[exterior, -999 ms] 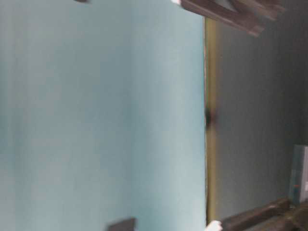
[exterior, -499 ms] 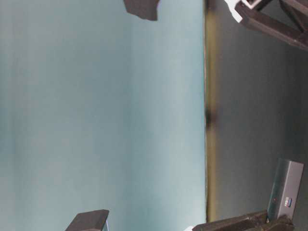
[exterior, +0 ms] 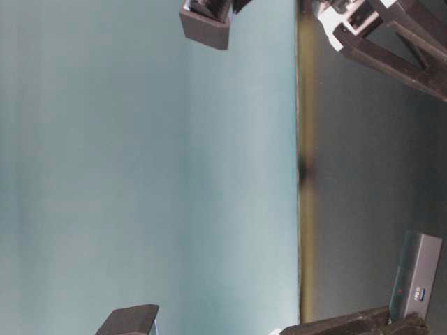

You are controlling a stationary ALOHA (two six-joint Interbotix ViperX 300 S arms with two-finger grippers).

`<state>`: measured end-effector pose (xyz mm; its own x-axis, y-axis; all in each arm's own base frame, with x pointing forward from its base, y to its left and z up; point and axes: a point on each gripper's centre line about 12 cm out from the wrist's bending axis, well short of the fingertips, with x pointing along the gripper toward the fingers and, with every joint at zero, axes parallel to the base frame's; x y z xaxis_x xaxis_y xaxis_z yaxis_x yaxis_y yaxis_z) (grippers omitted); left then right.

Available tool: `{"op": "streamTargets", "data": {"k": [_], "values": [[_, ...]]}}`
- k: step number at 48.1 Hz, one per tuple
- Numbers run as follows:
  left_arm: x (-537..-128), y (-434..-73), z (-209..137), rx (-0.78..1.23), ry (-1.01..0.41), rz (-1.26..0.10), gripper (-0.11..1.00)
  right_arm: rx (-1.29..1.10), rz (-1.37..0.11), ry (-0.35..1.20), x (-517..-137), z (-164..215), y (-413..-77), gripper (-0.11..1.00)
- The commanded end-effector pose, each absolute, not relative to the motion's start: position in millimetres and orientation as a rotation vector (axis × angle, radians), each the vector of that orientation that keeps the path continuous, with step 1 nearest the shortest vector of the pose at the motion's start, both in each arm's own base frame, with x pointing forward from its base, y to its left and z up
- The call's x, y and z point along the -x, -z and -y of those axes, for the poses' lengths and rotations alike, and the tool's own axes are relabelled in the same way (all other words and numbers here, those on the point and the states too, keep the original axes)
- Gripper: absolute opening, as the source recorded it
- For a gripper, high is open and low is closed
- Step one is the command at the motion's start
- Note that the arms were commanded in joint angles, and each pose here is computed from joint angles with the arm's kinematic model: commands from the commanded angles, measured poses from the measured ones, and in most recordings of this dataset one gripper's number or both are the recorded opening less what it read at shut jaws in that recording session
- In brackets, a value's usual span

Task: Insert the LAN cable into the hub.
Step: 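Lift both and bring the blue plug toward the hub's port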

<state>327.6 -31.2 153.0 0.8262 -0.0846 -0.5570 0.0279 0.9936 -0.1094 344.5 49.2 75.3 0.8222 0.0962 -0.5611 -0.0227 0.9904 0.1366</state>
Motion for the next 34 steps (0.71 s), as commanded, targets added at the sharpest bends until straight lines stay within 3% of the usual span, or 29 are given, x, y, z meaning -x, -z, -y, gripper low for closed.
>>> {"op": "streamTargets", "data": {"k": [1,21,28,34], "values": [[-329.8,-161.4,32.5,0.098,0.066,-0.567,0.28,-0.117,-0.597,-0.074,-348.7,-53.0,-74.5,0.6],[-329.8,-161.4,32.6,0.096,0.067,-0.567,0.28,-0.11,-0.611,-0.085,-346.4,-56.7,-70.4,0.36],[-330.7,-162.3,32.7,0.093,0.068,-0.564,0.28,-0.113,-0.612,-0.088,-345.8,-58.2,-70.6,0.15],[-334.3,-166.7,33.0,0.075,0.074,-0.549,0.28,-0.142,-0.593,-0.08,-347.8,-58.6,-80.1,0.15]]}}
